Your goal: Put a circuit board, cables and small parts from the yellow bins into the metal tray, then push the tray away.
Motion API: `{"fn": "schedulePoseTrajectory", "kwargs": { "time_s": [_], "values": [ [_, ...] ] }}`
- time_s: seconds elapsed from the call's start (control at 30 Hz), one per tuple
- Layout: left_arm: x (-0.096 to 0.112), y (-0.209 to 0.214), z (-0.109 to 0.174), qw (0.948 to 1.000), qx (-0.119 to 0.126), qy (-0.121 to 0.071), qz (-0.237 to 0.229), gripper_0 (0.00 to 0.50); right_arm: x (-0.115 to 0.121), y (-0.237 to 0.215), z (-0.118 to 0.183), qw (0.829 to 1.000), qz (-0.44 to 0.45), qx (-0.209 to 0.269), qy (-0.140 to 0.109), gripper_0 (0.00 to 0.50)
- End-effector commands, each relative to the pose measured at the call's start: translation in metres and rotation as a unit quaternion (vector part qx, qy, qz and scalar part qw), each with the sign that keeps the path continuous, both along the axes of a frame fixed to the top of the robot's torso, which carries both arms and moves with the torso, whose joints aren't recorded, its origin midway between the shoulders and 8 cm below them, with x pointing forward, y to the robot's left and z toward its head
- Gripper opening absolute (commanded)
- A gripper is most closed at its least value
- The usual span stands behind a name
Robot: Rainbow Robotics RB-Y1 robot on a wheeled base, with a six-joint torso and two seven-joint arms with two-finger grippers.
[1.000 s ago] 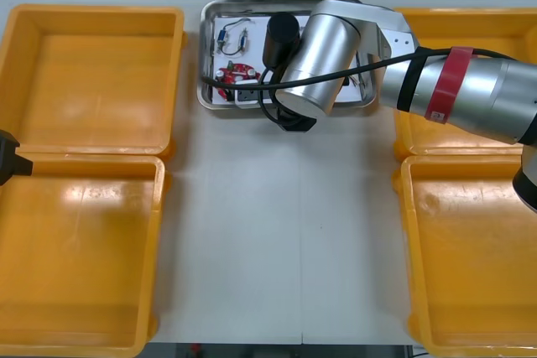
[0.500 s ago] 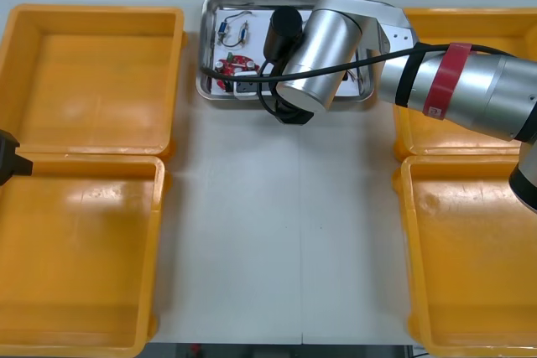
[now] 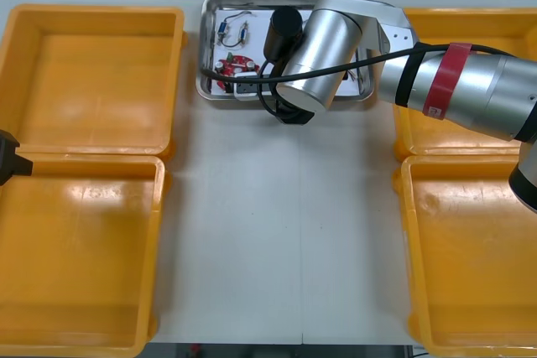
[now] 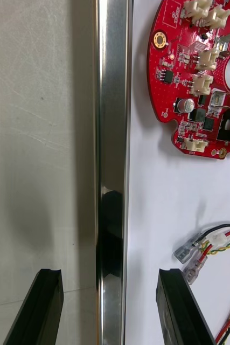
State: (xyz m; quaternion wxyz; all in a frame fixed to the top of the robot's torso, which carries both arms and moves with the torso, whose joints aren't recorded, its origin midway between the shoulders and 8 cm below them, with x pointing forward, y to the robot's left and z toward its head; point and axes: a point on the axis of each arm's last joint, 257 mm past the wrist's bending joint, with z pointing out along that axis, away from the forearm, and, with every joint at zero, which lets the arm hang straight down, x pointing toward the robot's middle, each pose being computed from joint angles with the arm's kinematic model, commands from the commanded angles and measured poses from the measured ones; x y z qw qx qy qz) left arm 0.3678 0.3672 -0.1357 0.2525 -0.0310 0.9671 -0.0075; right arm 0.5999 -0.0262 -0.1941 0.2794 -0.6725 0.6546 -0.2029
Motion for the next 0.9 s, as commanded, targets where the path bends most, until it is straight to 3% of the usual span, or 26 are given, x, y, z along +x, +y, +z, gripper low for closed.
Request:
{"fn": "schedulePoseTrajectory", "kwargs": {
  "time_s": [0.03, 0.3, 0.73, 0.9],
  "values": [
    [-0.005, 0.004, 0.003, 0.9988, 0.029, -0.008, -0.038, 0.5, 0.003, 0.022, 0.033, 1.0, 0.019, 0.006, -0.018, 0.5],
    [-0.005, 0.004, 0.003, 0.9988, 0.029, -0.008, -0.038, 0.5, -0.017, 0.021, 0.034, 1.0, 0.01, -0.013, 0.004, 0.5],
    [-0.005, 0.004, 0.003, 0.9988, 0.029, -0.008, -0.038, 0.5, -0.084, -0.002, 0.035, 0.994, -0.052, 0.012, 0.099, 0.5],
    [-0.005, 0.004, 0.003, 0.9988, 0.029, -0.008, -0.038, 0.5, -0.109, -0.023, 0.043, 0.987, -0.102, 0.031, 0.119, 0.5]
  ]
}}
